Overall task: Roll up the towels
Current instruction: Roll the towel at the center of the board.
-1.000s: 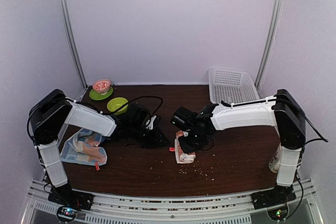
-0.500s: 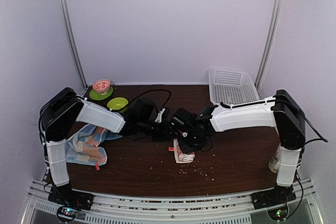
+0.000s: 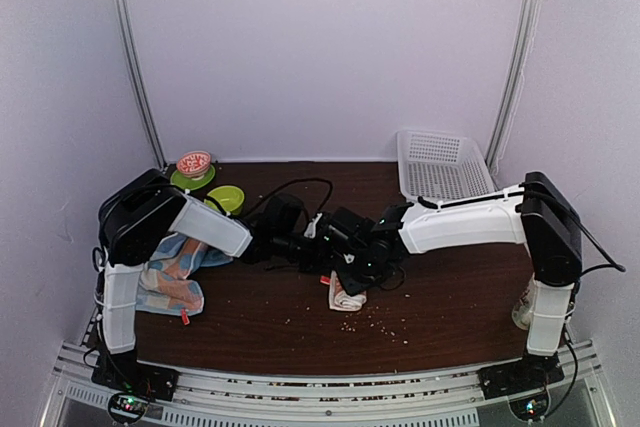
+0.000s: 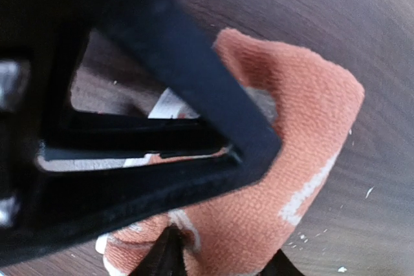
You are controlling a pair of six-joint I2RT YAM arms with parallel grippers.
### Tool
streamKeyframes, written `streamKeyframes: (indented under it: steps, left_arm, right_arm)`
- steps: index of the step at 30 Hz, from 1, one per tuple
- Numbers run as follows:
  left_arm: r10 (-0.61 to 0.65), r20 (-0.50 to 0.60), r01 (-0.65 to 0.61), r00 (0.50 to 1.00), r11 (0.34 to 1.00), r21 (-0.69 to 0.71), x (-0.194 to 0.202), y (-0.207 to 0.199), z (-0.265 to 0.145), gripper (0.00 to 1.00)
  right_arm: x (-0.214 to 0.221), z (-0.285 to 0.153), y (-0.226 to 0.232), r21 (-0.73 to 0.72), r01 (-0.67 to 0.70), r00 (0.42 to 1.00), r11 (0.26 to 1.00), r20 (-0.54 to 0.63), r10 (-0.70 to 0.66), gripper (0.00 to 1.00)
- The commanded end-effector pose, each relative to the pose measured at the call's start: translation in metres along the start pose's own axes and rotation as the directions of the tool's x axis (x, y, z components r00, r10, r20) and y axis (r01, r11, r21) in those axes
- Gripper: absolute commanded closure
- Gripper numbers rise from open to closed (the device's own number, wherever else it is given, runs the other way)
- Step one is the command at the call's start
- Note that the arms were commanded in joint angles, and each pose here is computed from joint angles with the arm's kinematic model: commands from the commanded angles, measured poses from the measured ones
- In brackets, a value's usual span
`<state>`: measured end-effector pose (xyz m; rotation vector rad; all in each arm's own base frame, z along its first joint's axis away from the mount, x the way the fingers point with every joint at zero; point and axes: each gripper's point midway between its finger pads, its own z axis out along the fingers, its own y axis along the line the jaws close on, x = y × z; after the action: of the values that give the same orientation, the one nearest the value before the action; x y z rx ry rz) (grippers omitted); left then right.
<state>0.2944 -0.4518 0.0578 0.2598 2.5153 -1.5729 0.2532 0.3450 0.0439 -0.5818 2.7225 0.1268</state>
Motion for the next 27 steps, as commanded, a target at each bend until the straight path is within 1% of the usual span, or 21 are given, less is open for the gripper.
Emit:
streamKeyframes:
  steps: [1,4,7,9,12,15,20,22,27]
  left_arm:
    - [-0.058,0.008,0.059,0.998,0.998,-0.008,-0.003,0.020,0.007,0.85]
    - [-0.097,0.008,0.097,0.995,0.995,-0.027,0.000,0.033,0.007,0.86]
    - [-0.118,0.011,0.119,0.993,0.992,-0.035,0.002,0.041,0.008,0.87]
    - [-0.126,0.016,0.127,0.992,0.991,-0.038,0.003,0.043,0.007,0.88]
    - [-0.129,0.016,0.130,0.991,0.990,-0.045,0.004,0.046,0.007,0.88]
    - [-0.131,0.017,0.131,0.991,0.990,-0.047,0.004,0.046,0.006,0.88]
    - [-0.129,0.016,0.130,0.992,0.990,-0.062,0.005,0.048,0.006,0.89]
    - [-0.127,0.017,0.127,0.992,0.990,-0.066,0.005,0.049,0.005,0.89]
    - [-0.123,0.019,0.124,0.992,0.990,-0.073,0.006,0.048,0.002,0.89]
  right_arm:
    - [0.004,-0.009,0.009,-0.030,0.029,0.999,0.999,-0.012,-0.030,0.53]
    - [0.001,-0.020,0.009,-0.048,0.017,1.000,0.999,0.009,-0.016,0.46]
    - [-0.002,-0.032,0.008,-0.075,-0.007,0.999,0.997,0.040,0.010,0.42]
    - [-0.003,-0.039,0.005,-0.107,-0.042,0.997,0.993,0.067,0.049,0.40]
    - [-0.004,-0.047,0.001,-0.202,-0.117,0.985,0.972,0.102,0.140,0.40]
    - [-0.005,-0.050,-0.007,-0.319,-0.209,0.958,0.924,0.124,0.259,0.41]
    - [-0.010,-0.049,-0.023,-0.495,-0.334,0.890,0.802,0.115,0.441,0.42]
    - [-0.012,-0.044,-0.026,-0.538,-0.356,0.872,0.764,0.102,0.478,0.43]
    - [-0.016,-0.027,-0.029,-0.571,-0.398,0.856,0.718,0.050,0.514,0.45]
